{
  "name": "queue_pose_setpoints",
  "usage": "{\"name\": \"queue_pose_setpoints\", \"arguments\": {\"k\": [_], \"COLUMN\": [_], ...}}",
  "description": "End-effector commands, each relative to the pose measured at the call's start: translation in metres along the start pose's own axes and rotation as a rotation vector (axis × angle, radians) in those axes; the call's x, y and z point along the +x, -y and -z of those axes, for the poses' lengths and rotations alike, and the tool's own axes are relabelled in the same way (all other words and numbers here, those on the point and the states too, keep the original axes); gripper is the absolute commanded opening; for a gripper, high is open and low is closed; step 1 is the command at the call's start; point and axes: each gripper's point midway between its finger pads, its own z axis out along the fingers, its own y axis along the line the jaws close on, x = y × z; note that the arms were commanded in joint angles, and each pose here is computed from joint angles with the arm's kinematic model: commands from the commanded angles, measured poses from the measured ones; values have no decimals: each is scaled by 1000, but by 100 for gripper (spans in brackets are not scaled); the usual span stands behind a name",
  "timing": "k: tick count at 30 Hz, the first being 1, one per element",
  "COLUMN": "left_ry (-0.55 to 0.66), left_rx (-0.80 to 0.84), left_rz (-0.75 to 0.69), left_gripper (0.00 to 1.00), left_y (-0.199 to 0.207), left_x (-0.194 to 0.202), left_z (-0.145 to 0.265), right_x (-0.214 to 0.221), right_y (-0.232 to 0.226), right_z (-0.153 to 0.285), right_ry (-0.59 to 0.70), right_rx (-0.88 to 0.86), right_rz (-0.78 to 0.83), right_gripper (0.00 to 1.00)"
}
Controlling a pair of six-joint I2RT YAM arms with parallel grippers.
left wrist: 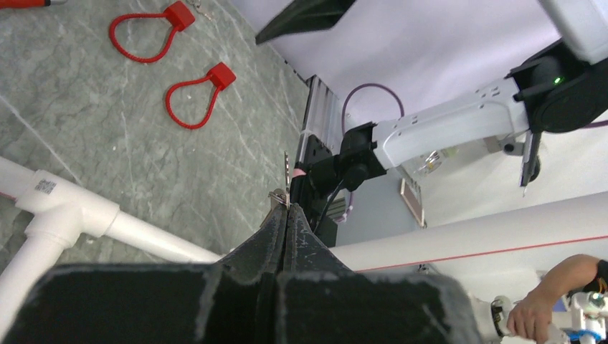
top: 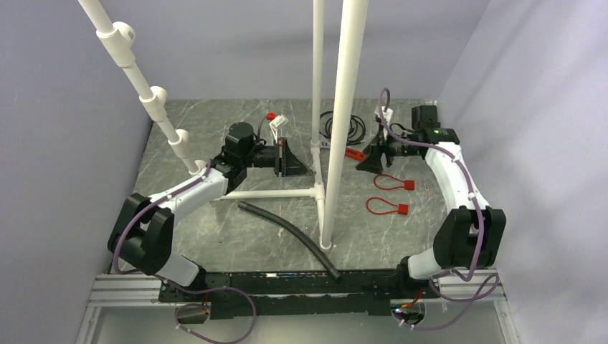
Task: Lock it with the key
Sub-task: Place the key at the center of the board.
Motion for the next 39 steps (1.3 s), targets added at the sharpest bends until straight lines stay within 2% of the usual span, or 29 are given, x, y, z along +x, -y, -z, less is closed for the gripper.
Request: {"name": "queue_pose_setpoints", "arguments": {"k": [1, 5, 11, 26, 35, 39], "left_ry": [56, 39, 36, 37, 32, 28], "left_rx": [69, 88, 117, 126, 109, 103], "left_rz": [-68, -76, -91, -107, -108, -110], "left_gripper": [0, 0, 0, 0, 0, 0], "left_y": [22, 25, 35, 42, 40, 38], "left_x": [-28, -23, -18, -15, -12, -11], "left_z": [-3, -2, 1, 6, 7, 7], "right_x": [-68, -72, -73, -79, -83, -85], "right_y": [-55, -92, -118, -142, -145, -146], "right_z": [-17, -39, -56, -73, -72, -70], "right_ry": [204, 199, 172, 151, 154, 157], "right_rx": [-226, -340, -443, -525, -538, -540], "right_rz": [-60, 15, 51, 127, 129, 132], "right_gripper": [71, 71, 68, 56, 35, 28]}}
